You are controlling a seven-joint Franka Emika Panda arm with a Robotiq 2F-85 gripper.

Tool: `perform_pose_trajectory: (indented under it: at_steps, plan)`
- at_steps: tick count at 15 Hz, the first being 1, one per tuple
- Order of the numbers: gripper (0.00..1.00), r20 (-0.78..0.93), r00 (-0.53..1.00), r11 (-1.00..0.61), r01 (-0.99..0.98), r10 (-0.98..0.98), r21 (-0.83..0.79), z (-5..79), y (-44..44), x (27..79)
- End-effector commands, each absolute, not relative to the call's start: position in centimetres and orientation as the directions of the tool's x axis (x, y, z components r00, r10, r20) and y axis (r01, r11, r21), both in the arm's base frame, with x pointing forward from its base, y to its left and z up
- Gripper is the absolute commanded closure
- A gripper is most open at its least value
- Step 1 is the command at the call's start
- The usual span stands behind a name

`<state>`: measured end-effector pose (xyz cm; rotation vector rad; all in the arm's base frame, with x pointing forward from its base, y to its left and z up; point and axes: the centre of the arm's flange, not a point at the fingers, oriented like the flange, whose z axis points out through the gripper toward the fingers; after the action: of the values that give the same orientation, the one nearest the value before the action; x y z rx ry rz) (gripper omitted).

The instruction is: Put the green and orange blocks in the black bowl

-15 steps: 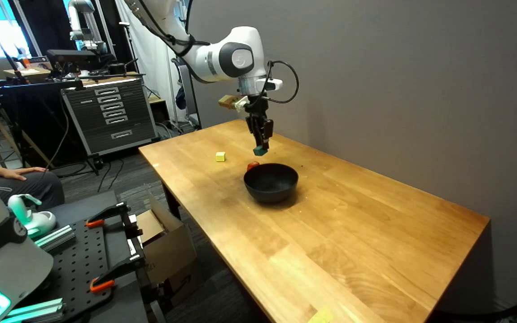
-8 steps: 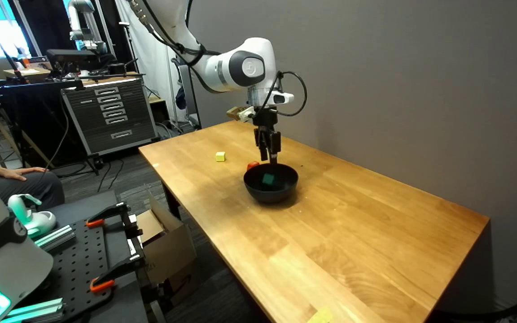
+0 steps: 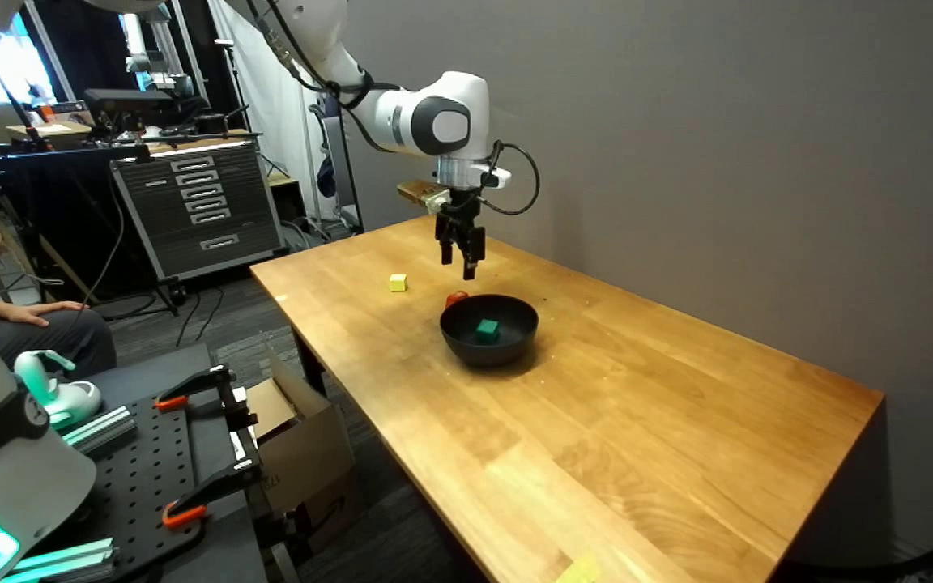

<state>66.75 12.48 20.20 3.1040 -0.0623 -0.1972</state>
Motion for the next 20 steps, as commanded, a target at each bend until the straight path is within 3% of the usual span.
perform_pose_trajectory:
  at_steps: [1, 11, 12, 13, 20]
  plan:
    - [0.0, -0.15, 0.988, -0.998, 0.024, 0.032, -0.057, 18.9, 14.5, 69.9]
    - [0.0, -0.174, 0.978, -0.99, 0.099, 0.115, -0.098, 12.1, 14.3, 70.9]
    - [0.25, -0.188, 0.976, -0.991, 0.095, 0.111, -0.092, 11.6, 14.1, 70.9]
    - [0.26, -0.194, 0.975, -0.992, 0.088, 0.104, -0.091, 11.2, 13.9, 70.9]
    - [0.81, -0.212, 0.975, -0.996, 0.052, 0.065, -0.066, 14.3, 13.3, 71.0]
